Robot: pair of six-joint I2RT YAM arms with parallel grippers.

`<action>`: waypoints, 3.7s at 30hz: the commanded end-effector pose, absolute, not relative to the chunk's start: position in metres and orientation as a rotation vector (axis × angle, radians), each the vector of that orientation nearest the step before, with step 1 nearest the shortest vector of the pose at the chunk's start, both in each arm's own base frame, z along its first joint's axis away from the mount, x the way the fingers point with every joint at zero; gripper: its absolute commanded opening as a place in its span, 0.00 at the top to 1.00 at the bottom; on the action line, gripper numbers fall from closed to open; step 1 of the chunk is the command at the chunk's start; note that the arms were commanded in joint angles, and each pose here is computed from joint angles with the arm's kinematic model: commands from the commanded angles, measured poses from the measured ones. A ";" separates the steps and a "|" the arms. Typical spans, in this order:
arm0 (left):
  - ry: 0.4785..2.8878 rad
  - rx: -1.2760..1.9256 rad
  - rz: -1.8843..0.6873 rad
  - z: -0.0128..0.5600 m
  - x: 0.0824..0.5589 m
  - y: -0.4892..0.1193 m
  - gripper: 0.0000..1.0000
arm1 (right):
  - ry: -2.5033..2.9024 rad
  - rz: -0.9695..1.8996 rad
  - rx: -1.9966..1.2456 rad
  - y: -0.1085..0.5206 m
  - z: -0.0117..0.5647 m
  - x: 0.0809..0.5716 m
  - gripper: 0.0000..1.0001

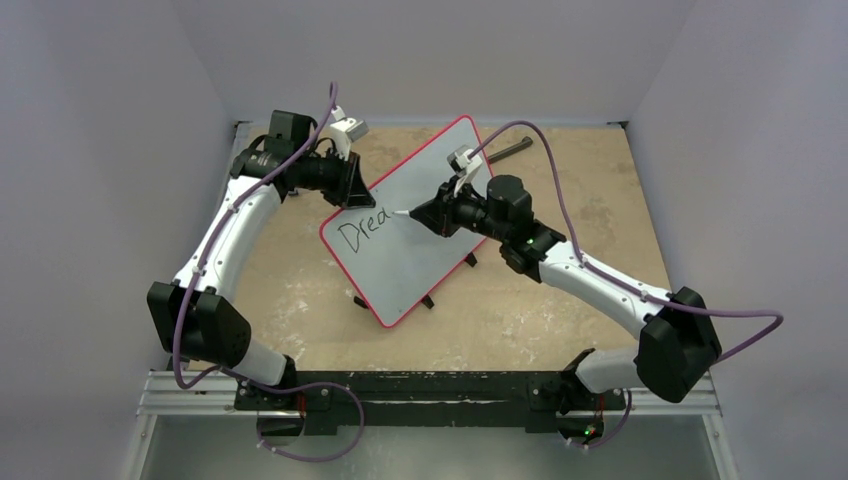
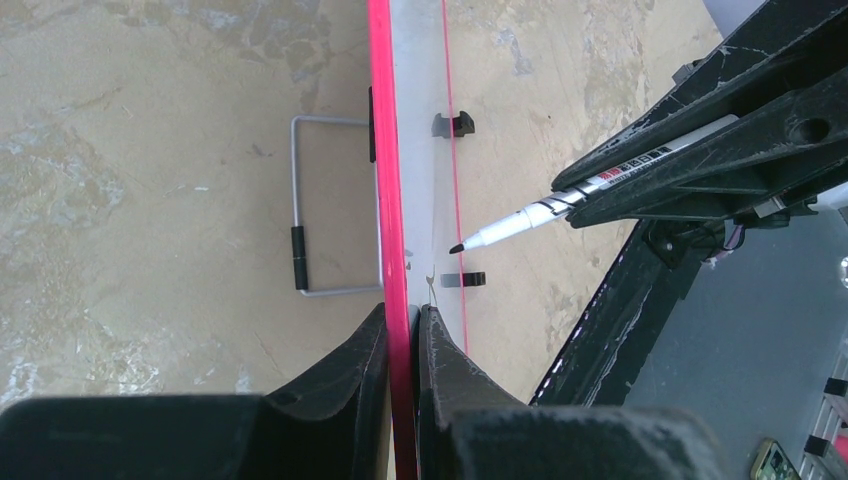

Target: Write a sentence on the whiteboard

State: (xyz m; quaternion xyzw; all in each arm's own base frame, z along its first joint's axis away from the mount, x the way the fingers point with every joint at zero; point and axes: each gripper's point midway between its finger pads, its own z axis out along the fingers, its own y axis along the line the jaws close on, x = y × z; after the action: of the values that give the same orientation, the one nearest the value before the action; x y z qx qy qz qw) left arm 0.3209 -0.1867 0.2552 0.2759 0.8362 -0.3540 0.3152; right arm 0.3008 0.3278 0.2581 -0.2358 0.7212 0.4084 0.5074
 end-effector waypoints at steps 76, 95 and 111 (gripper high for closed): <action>2.051 0.811 -0.869 0.285 0.324 -0.191 1.00 | 1.750 0.884 -0.449 0.321 0.256 0.328 1.00; 2.049 0.813 -0.868 0.286 0.323 -0.191 1.00 | 1.723 0.881 -0.443 0.322 0.272 0.331 1.00; 2.052 0.812 -0.873 0.285 0.323 -0.192 1.00 | 1.704 0.842 -0.427 0.324 0.287 0.345 1.00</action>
State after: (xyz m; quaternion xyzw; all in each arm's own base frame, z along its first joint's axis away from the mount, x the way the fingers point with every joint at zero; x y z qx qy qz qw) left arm 0.3234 -0.1833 0.2522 0.2718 0.8427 -0.3406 0.3162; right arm 0.3325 0.3264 0.2712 -0.1891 0.7311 0.3748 0.5378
